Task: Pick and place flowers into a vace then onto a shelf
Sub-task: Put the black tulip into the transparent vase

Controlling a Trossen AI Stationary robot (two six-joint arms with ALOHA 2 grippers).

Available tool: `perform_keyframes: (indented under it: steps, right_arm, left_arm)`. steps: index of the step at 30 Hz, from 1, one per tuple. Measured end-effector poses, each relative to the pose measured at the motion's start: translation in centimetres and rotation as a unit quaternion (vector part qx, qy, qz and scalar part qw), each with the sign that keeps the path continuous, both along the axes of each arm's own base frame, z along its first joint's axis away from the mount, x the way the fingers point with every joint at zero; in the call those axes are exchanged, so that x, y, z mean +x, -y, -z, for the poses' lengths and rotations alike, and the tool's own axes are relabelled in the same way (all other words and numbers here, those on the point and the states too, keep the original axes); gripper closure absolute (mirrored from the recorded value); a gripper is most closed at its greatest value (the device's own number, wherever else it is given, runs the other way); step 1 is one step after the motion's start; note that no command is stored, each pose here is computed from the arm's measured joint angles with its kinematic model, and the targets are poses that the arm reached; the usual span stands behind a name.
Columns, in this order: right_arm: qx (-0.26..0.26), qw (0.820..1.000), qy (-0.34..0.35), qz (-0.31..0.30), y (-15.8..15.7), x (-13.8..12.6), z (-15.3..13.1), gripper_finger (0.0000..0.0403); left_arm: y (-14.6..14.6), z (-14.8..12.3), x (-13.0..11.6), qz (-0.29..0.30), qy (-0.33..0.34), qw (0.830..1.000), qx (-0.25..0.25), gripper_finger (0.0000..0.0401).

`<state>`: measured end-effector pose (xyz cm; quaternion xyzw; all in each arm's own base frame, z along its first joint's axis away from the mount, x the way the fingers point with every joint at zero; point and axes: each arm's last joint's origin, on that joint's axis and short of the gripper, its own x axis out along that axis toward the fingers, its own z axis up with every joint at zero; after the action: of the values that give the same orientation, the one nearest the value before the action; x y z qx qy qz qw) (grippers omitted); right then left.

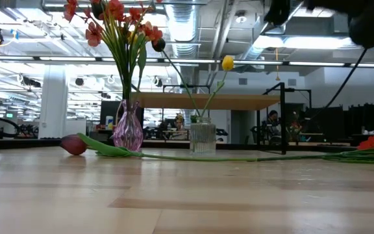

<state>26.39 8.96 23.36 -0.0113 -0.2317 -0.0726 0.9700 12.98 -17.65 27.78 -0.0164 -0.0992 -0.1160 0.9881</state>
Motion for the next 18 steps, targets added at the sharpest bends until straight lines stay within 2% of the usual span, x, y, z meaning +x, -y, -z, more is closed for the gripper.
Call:
perform_keyframes:
  steps: [7,18]
  right_arm:
    - [0.031,0.997,-0.018,0.071,4.6,1.4,1.2,0.0403]
    - [0.063,0.987,-0.011,0.148,9.7,2.0,1.1,0.0403]
  left_arm:
    - [-0.1,0.0,0.1,-0.014,-0.002,1.0,0.002,0.0322]
    - [-0.1,0.1,0.1,-0.016,-0.006,1.0,0.007,0.0322]
